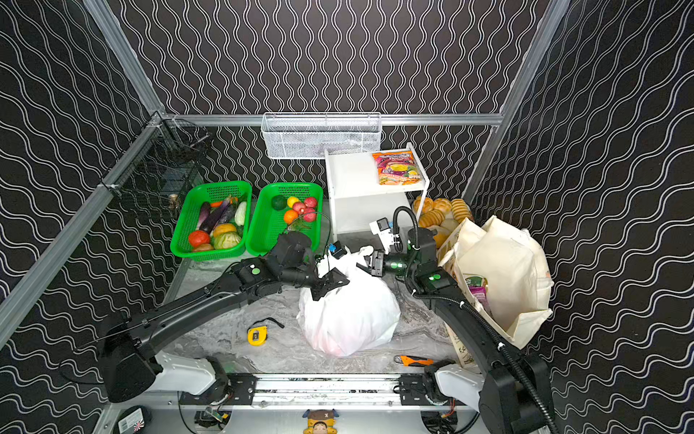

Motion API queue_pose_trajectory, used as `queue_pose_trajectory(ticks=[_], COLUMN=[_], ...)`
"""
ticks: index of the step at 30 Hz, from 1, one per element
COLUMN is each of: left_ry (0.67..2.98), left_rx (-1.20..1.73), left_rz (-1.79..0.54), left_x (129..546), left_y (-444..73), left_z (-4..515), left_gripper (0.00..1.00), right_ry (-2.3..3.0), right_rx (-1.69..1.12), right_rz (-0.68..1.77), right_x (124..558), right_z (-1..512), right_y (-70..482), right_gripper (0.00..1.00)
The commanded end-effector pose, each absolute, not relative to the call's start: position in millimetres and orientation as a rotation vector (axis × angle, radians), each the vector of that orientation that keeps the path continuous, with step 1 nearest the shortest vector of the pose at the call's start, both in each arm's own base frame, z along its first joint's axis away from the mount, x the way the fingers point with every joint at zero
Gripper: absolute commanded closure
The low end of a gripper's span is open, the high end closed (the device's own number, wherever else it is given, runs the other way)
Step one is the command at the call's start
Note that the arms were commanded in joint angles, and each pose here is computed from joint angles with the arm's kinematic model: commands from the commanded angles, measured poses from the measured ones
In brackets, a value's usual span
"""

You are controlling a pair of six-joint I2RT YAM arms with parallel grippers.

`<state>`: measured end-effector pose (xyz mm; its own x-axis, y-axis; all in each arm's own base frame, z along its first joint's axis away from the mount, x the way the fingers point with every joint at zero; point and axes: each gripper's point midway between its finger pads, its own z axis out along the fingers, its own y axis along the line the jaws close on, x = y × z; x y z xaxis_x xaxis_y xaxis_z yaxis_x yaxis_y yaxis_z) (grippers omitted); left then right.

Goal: Place the mixed food into the grocery bags and tie them

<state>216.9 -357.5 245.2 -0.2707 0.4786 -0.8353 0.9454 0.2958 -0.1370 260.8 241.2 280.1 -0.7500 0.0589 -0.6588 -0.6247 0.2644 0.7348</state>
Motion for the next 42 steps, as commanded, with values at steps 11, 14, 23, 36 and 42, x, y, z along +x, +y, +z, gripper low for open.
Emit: queue_pose_trajectory(ticks=[11, 14, 23, 36, 42], left_ry=[1.861, 1.859, 1.844, 1.688, 1.728], left_rx=[1.266, 1.272, 1.304, 1.244, 1.297], left_rz=[-0.760, -0.761, -0.774, -0.791, -0.534], left_x=[225, 225, 220, 210, 232], left_y=[-350, -350, -351, -338, -323], left_z=[238, 238, 239, 321, 308], left_gripper=[0.89, 0.88, 0.82, 0.32, 0.14], right_ry=[1.948, 1.941, 1.940, 1.911, 1.885], right_rx=[-0.699, -0.723, -0.686, -0.695, -0.726], right_rz=[1.529, 1.539, 1.501, 1.383, 1.385], right_x=[239, 237, 249, 259, 253], right_z=[271, 270, 273, 275, 278], right_y=[242, 243, 244, 240, 240], right_gripper=[0.50, 0.45, 0.64, 0.95, 0.95])
